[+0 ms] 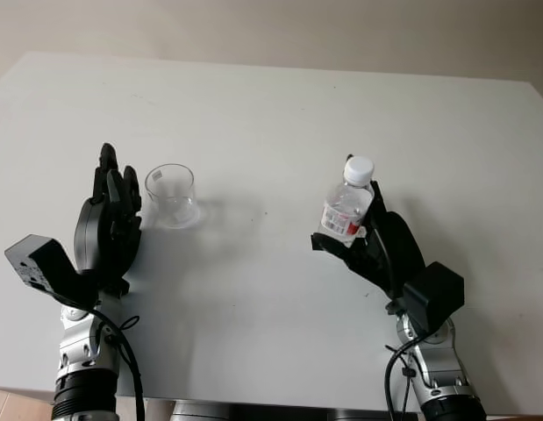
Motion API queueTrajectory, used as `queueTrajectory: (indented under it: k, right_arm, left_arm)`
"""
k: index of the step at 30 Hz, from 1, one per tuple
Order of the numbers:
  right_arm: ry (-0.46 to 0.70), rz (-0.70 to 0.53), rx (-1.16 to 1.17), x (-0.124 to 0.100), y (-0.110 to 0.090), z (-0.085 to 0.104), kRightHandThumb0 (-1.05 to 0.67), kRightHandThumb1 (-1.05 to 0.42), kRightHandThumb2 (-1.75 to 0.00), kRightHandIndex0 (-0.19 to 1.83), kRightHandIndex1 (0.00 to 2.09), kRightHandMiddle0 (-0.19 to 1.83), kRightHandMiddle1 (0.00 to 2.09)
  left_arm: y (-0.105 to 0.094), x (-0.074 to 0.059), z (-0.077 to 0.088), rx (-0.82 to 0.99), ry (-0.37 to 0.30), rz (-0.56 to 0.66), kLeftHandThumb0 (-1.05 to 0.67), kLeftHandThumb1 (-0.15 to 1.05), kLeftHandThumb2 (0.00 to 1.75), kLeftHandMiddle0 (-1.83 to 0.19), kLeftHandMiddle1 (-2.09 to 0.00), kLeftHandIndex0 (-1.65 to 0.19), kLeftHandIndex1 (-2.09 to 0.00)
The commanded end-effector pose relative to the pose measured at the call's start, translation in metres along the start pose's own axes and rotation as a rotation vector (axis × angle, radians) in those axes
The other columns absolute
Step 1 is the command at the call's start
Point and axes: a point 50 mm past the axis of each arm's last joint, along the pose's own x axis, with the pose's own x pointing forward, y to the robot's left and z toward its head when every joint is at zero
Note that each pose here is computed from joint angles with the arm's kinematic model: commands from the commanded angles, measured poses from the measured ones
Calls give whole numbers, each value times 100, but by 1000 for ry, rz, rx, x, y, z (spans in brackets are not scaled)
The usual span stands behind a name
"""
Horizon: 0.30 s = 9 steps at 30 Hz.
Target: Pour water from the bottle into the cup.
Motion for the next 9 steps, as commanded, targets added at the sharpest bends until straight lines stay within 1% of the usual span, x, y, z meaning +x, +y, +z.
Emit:
queueTrajectory:
  k: [1, 9]
  right_arm:
    - [59, -17, 23, -14, 6, -16, -93, -97, -5, -19, 0, -19, 0]
    - [55, -33, -4, -14, 8, -14, -92, -99, -6, -19, 0, -19, 0]
  left_arm:
    - [2, 0, 1, 3, -2, -3, -86, 105, 64, 19, -1, 19, 0]
    - [1, -1, 3, 11, -3, -6, -86, 105, 65, 19, -1, 19, 0]
